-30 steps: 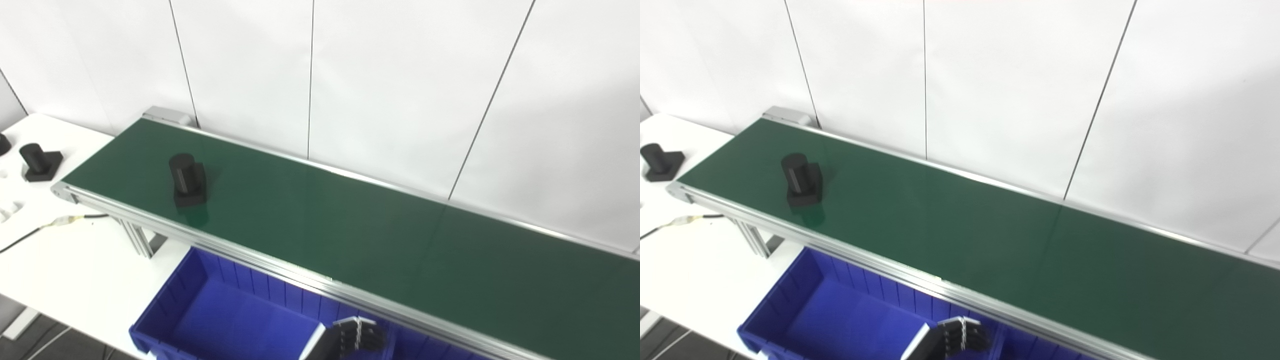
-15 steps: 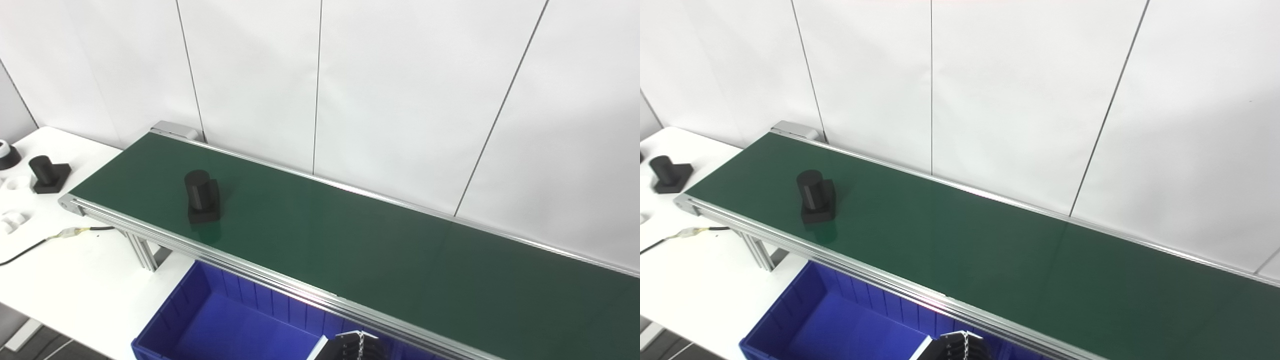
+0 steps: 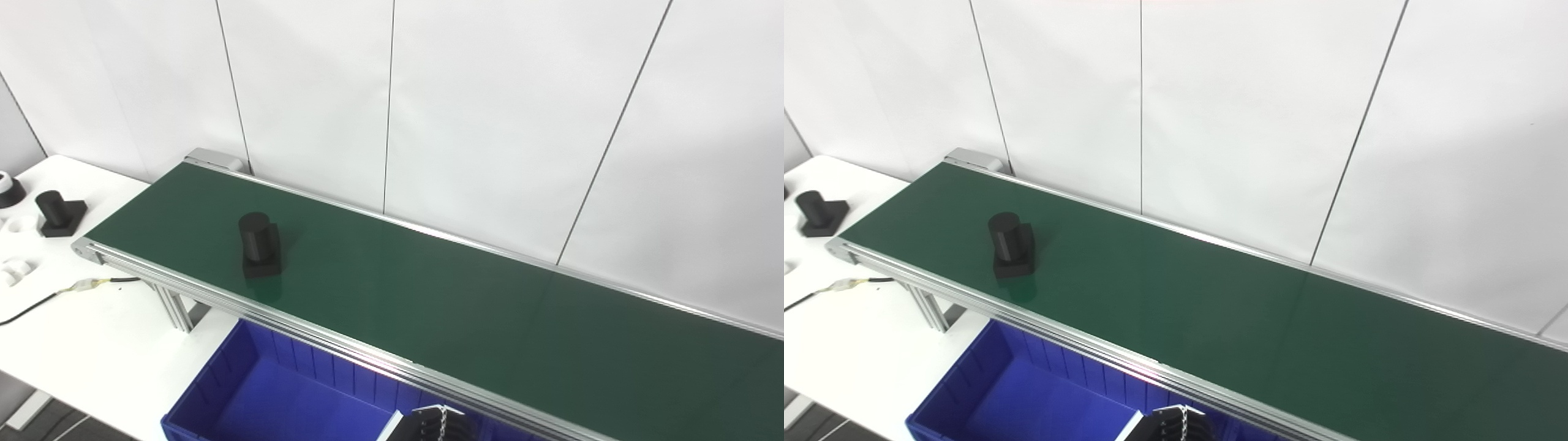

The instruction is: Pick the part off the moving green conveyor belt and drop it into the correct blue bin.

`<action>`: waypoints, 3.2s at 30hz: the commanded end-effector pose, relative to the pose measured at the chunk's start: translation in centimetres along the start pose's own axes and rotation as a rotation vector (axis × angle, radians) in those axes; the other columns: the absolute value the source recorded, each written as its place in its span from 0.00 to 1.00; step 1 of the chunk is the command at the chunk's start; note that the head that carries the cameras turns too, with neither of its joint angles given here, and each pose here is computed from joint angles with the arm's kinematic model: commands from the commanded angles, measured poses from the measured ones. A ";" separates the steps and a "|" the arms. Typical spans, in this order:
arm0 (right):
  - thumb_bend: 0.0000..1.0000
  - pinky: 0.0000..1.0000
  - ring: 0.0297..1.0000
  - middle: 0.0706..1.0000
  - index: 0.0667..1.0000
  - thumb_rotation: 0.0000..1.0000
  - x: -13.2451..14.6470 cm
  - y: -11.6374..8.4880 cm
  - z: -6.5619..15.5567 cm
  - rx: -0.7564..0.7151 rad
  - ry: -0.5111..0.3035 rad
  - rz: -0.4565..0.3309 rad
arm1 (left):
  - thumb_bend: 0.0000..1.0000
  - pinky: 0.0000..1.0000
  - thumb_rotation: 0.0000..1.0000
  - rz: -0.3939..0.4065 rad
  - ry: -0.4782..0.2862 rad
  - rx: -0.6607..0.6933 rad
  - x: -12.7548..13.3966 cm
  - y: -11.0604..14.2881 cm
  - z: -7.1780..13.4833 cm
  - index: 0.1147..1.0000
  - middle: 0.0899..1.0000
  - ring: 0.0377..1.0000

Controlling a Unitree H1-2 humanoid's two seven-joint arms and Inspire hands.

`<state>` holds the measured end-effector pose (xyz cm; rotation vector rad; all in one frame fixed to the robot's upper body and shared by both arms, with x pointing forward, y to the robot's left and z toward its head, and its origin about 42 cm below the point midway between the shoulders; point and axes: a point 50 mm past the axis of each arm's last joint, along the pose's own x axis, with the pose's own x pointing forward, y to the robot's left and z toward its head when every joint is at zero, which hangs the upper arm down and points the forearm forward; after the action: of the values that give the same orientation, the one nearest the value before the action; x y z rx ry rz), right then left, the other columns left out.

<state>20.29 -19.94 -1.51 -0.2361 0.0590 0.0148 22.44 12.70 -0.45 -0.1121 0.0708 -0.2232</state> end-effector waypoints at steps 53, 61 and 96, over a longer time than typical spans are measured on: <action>0.62 0.66 0.72 0.78 0.82 0.00 7.4 -6.0 13.0 -0.036 -0.523 0.026 | 0.56 0.67 0.00 0.028 -0.112 -0.010 -1.3 -1.7 2.1 0.59 0.59 0.62; 0.63 0.66 0.74 0.79 0.84 0.01 9.7 -5.3 16.5 -0.015 -0.587 0.045 | 0.58 0.70 0.00 0.024 -0.111 0.003 -1.3 -1.8 2.1 0.60 0.61 0.65; 0.71 0.69 0.79 0.81 0.86 0.16 17.3 9.4 29.6 -0.141 -0.713 0.281 | 0.58 0.62 0.00 0.048 -0.118 0.031 -0.9 1.2 2.3 0.63 0.64 0.63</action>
<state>38.42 -4.82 21.86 -0.3407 -0.5820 0.3921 21.26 14.46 0.76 -0.0910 0.0237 -0.1489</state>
